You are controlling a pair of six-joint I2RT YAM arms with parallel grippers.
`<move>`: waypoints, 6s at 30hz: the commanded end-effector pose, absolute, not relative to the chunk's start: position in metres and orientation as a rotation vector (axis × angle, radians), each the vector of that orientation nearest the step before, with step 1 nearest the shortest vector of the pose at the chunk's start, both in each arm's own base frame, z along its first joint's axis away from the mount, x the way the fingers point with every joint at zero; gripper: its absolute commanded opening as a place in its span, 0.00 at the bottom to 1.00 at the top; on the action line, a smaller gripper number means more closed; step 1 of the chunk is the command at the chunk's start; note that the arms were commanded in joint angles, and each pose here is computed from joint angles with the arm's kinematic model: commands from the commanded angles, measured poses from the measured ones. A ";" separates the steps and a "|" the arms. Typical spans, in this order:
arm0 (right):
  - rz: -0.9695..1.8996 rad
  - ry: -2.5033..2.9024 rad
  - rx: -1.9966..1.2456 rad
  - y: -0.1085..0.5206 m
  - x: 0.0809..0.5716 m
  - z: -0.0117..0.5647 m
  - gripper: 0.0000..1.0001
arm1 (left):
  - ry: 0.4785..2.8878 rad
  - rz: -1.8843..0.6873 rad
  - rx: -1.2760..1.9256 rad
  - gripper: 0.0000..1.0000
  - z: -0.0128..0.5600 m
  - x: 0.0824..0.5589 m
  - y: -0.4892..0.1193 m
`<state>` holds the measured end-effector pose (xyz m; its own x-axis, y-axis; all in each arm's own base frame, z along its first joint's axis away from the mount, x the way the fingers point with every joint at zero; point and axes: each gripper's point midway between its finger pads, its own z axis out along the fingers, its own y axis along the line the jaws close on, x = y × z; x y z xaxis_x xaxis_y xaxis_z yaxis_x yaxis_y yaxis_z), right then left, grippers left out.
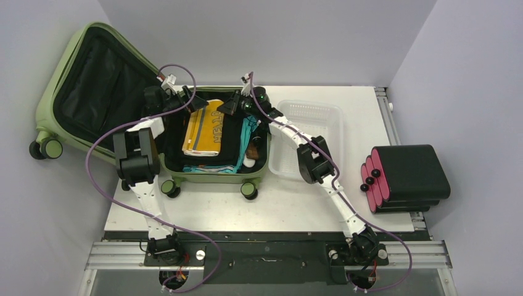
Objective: Open, take out, and arrange the luggage
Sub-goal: Pick up the clothes from the luggage, then place the clothes in the bin.
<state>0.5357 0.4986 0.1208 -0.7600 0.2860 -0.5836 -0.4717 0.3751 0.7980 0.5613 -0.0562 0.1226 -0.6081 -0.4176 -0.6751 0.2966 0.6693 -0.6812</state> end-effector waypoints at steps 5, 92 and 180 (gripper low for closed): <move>1.614 1.639 -0.638 0.506 0.486 0.221 0.00 | 1.979 -1.131 -0.138 0.96 0.134 0.544 -0.051; 1.737 1.347 -0.830 0.470 0.455 0.300 0.00 | 1.878 -1.613 0.003 0.65 0.104 0.521 -0.083; 0.600 2.038 -0.865 0.234 0.449 0.244 0.00 | 1.481 -1.586 0.209 0.78 0.307 0.438 -0.091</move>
<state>0.4207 0.2930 0.2841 -0.3747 -0.3347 -0.8646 -0.8226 0.5501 0.1435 0.4555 -0.0905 0.2876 -0.6253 -0.5053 -0.5947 0.6296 0.1237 -0.7670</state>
